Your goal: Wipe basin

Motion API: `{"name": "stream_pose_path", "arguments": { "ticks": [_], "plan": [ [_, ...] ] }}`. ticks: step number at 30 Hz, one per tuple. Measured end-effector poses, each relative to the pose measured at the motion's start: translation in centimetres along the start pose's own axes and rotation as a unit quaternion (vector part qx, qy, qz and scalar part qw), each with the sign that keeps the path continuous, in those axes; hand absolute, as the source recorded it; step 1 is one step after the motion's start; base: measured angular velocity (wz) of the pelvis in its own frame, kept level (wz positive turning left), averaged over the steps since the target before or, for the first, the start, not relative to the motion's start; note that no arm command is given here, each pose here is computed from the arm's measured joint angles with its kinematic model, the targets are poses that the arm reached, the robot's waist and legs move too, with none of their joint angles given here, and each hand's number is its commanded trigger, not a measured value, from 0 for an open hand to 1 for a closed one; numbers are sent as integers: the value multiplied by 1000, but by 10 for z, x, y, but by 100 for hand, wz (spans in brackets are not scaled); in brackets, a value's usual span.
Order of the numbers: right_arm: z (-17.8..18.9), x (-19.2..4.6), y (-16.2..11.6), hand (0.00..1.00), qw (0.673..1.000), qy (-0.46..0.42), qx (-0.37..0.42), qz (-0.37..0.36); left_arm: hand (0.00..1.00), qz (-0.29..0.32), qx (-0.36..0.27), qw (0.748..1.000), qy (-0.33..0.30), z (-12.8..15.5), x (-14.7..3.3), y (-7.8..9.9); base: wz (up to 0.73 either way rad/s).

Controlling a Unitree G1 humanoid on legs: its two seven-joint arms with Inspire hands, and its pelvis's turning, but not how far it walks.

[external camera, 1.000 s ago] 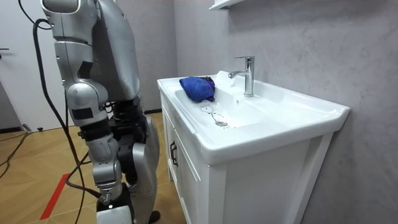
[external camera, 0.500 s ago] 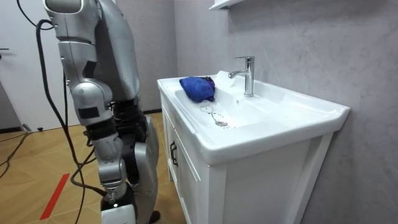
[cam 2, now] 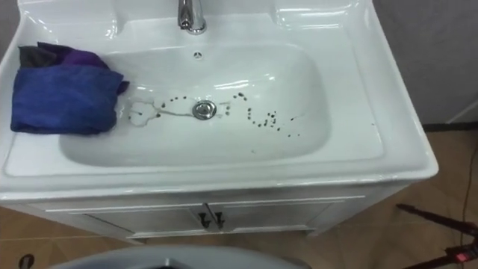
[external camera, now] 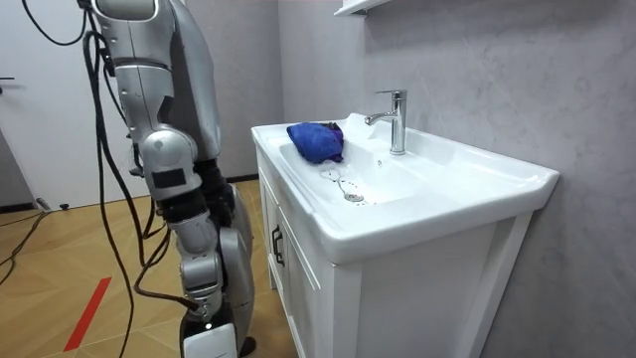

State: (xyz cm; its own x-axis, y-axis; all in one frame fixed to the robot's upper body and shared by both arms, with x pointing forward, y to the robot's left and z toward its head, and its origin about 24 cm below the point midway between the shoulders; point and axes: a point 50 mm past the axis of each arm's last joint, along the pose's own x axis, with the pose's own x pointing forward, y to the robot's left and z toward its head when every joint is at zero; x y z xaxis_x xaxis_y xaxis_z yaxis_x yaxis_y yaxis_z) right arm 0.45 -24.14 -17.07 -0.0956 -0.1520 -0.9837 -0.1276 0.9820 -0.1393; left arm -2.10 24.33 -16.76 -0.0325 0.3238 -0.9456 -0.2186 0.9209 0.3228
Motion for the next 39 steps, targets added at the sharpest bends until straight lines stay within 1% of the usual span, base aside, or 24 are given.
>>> {"name": "stream_pose_path", "arguments": {
  "ticks": [1, 3, 4, 6, 7, 9, 10, 12, 13, 15, 16, 18, 19, 21, 22, 24, 25, 27, 28, 30, 34, 35, 37, 39],
  "plan": [
    [0, 0, -1, 0, 1000, -1, 1, 0, 0, 6, -13, 1000, 0, 0, 0, 2, 14],
    [0, -1, -7, 0, 1000, -3, 3, -9, 0, 41, -67, 997, -2, 2, 0, 11, 2],
    [0, -1, -10, 0, 1000, -5, 5, -12, 0, 50, -83, 995, -6, 4, 0, 14, 0],
    [5, -3, -22, 0, 999, -26, 22, -28, 0, 91, -146, 984, -33, 16, -2, 27, 5],
    [7, -4, -24, 0, 998, -36, 31, -33, 0, 102, -162, 981, -41, 17, -2, 31, 6],
    [15, -6, -34, 0, 994, -70, 73, -46, 0, 147, -216, 962, -79, 30, -6, 49, 12],
    [16, -6, -35, 0, 993, -75, 79, -48, 0, 159, -223, 957, -92, 36, -8, 54, 20],
    [19, -8, -39, 0, 990, -94, 94, -56, 0, 215, -253, 932, -145, 56, -18, 74, 14],
    [19, -8, -39, 0, 989, -97, 96, -57, 0, 229, -257, 926, -157, 60, -21, 78, 0],
    [21, -9, -41, 0, 985, -114, 113, -57, 0, 268, -289, 896, -205, 75, -33, 93, 0],
    [21, -9, -41, 0, 985, -118, 115, -57, 0, 277, -296, 887, -220, 81, -37, 96, 0],
    [20, -9, -41, 0, 983, -130, 116, -60, 0, 312, -315, 853, -276, 98, -55, 111, 0],
    [19, -9, -41, 0, 983, -131, 116, -60, 0, 319, -320, 843, -291, 102, -60, 114, 0],
    [17, -9, -41, 0, 983, -133, 115, -58, 0, 341, -338, 808, -341, 117, -76, 124, 0],
    [16, -9, -41, 0, 983, -132, 115, -57, 0, 346, -342, 801, -349, 120, -79, 125, 0],
    [14, -9, -40, 0, 983, -131, 116, -53, 0, 362, -359, 771, -382, 132, -95, 131, 0],
    [14, -8, -40, 0, 983, -131, 118, -52, 0, 364, -363, 763, -393, 135, -98, 133, -4],
    [10, -8, -39, 0, 983, -131, 117, -48, 0, 371, -371, 734, -430, 147, -114, 141, -5],
    [9, -8, -39, 0, 983, -131, 117, -48, 0, 373, -371, 728, -440, 150, -118, 144, 0],
    [6, -8, -38, 0, 984, -130, 117, -43, 0, 380, -374, 698, -478, 160, -136, 153, 0],
    [6, -7, -37, 0, 983, -131, 120, -37, 0, 381, -386, 661, -518, 169, -158, 158, -4],
    [5, -7, -37, 0, 983, -131, 123, -36, 0, 380, -388, 648, -533, 172, -166, 158, -10],
    [2, -7, -36, 0, 983, -128, 126, -36, 0, 384, -378, 633, -556, 176, -177, 158, -9],
    [3, -7, -37, 0, 982, -133, 127, -36, 0, 380, -372, 612, -585, 181, -192, 156, -5]
  ]
}}
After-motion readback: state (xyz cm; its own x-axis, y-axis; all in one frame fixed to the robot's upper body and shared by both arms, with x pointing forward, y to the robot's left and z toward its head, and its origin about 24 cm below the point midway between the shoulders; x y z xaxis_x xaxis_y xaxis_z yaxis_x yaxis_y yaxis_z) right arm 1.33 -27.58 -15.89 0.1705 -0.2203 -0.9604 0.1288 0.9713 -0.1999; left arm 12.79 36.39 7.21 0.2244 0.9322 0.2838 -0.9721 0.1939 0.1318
